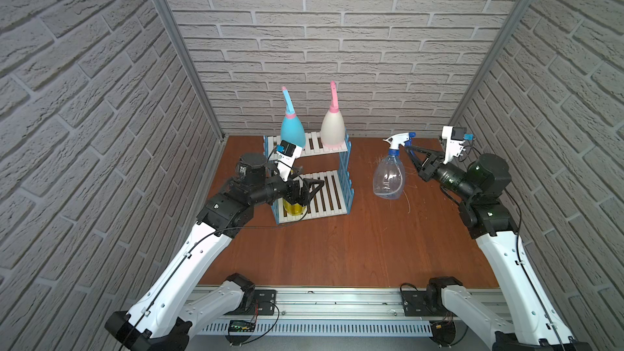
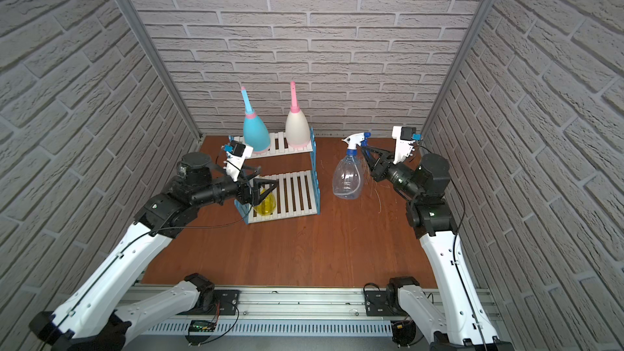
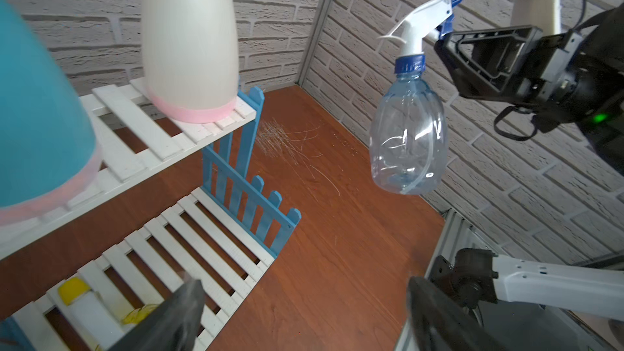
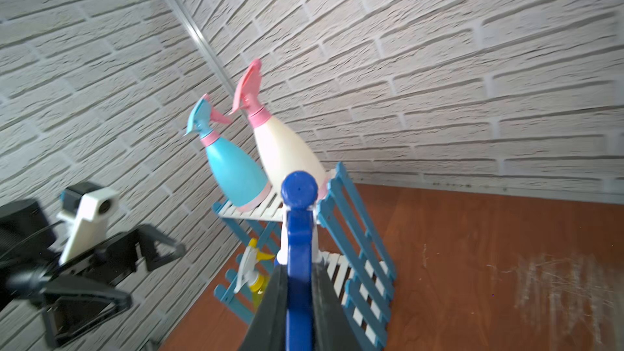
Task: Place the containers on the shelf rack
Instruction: 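Pick up a container from the center of the board.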
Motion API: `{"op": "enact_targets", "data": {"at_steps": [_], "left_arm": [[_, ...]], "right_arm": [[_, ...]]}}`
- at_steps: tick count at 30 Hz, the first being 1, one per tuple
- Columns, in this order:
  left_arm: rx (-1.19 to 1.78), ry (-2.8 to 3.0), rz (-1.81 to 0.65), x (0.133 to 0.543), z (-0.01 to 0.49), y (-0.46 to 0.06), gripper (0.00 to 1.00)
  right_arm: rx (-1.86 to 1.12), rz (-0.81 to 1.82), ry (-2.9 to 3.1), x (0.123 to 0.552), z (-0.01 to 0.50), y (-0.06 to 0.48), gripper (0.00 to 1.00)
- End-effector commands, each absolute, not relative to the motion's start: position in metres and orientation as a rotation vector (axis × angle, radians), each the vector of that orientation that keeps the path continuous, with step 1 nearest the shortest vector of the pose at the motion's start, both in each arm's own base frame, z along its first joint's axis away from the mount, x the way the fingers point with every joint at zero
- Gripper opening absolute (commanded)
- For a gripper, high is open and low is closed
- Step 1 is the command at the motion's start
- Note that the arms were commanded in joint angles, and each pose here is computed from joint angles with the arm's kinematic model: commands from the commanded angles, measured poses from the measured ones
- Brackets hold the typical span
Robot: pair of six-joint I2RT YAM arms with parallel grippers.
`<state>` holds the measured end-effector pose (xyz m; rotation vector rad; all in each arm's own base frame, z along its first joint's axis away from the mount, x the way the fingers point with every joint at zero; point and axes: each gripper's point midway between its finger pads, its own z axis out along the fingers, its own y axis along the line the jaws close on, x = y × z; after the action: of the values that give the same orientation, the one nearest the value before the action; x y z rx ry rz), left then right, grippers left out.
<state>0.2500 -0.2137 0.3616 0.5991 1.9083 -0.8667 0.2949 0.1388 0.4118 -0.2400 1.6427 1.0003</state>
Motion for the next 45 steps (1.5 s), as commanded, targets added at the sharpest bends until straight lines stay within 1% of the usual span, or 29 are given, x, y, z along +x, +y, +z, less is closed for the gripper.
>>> {"op": "enact_targets", "data": {"at_steps": [1, 3, 8, 15, 21, 23, 29, 34, 41, 43, 45], "left_arm": [[0.643, 1.745, -0.986, 0.244, 0.404, -0.233, 0.98], [0.652, 1.719, -1.035, 0.242, 0.409, -0.240, 0.98], [0.675, 1.729, -1.066, 0.242, 0.406, -0.247, 0.98], [0.758, 1.695, -1.199, 0.229, 0.409, -0.261, 0.98], [0.885, 1.647, -1.316, 0.208, 0.413, -0.274, 0.90], [0.918, 1.636, -1.346, 0.203, 0.414, -0.278, 0.85], [0.947, 1.627, -1.354, 0.199, 0.413, -0.282, 0.60], [0.955, 1.644, -1.356, 0.198, 0.409, -0.283, 0.48], [0.952, 1.645, -1.351, 0.197, 0.409, -0.282, 0.26], [0.952, 1.647, -1.353, 0.198, 0.408, -0.283, 0.21], [0.955, 1.648, -1.357, 0.197, 0.407, -0.283, 0.19]], "right_arm": [[-0.541, 1.207, 1.610, 0.255, 0.423, 0.178, 0.04], [-0.642, 1.246, 1.613, 0.243, 0.421, 0.192, 0.04], [-0.859, 1.373, 1.594, 0.219, 0.417, 0.227, 0.04], [-1.029, 1.477, 1.550, 0.199, 0.416, 0.251, 0.04], [-1.082, 1.510, 1.534, 0.194, 0.416, 0.260, 0.04], [-1.082, 1.507, 1.533, 0.196, 0.416, 0.261, 0.04], [-1.083, 1.507, 1.525, 0.199, 0.417, 0.264, 0.04], [-1.080, 1.498, 1.526, 0.200, 0.416, 0.265, 0.04], [-1.079, 1.494, 1.524, 0.202, 0.416, 0.265, 0.04], [-1.079, 1.495, 1.527, 0.203, 0.415, 0.266, 0.04], [-1.078, 1.494, 1.529, 0.204, 0.414, 0.266, 0.04]]}}
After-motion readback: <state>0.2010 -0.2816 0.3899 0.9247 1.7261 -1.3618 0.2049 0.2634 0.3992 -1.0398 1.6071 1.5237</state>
